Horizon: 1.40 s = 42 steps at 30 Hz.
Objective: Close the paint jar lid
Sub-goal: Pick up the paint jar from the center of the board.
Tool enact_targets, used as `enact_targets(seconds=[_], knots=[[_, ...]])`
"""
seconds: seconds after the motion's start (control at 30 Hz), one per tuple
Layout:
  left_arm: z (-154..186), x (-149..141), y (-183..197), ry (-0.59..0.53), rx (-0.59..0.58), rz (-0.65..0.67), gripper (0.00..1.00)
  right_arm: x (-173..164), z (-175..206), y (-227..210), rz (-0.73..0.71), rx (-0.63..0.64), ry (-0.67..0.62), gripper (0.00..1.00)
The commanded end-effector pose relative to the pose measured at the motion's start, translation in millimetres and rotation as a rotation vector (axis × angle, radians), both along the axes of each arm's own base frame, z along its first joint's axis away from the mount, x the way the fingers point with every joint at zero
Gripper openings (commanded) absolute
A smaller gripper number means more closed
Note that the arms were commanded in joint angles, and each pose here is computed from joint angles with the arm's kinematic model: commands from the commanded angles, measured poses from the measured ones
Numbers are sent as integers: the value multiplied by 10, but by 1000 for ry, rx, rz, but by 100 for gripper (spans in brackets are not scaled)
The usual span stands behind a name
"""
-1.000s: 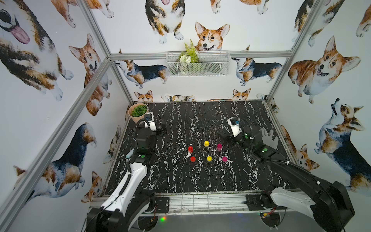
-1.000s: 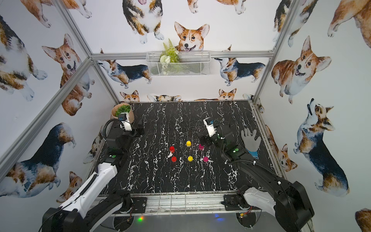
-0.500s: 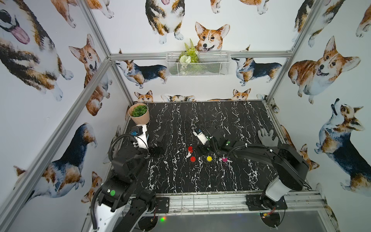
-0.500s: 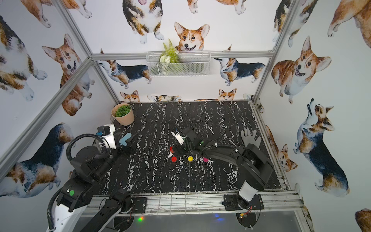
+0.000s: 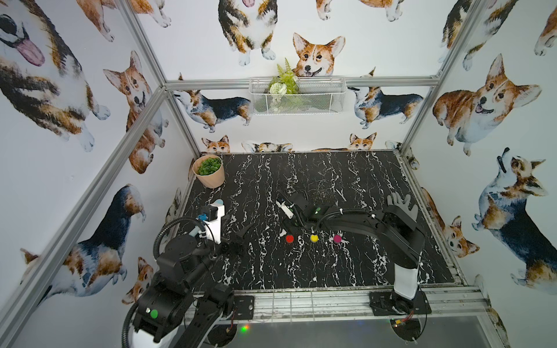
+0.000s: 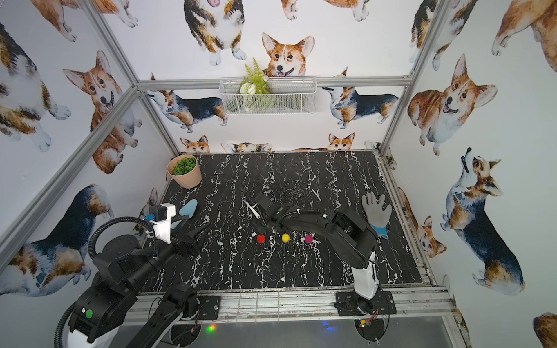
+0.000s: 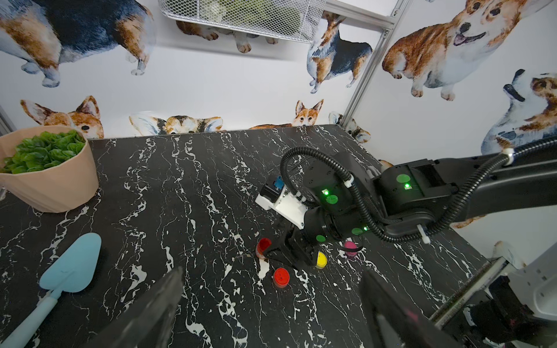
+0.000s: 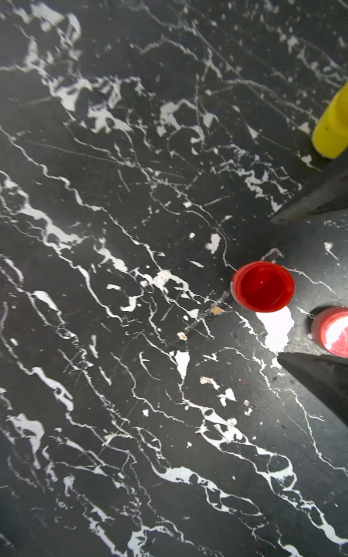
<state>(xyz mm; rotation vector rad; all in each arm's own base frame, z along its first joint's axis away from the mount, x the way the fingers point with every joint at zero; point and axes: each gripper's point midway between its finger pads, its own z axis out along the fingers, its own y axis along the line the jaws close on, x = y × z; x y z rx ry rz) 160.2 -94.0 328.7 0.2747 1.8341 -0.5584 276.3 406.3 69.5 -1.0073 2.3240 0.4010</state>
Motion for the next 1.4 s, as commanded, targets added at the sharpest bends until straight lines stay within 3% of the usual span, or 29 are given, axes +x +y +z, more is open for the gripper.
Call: enact_targets(seconds=[0.0,0.23,1.37], knots=[[5,-36,-67,3,-16,-42,94,41,-38,-46,-41,-22,-13,69],[69,-57,-108,-14,-32,-68,94,65,-146,17,-43,-34,9,56],[109,-73,-113,-44,-45,-75,94,49,-330,63,-29,-84,61,40]])
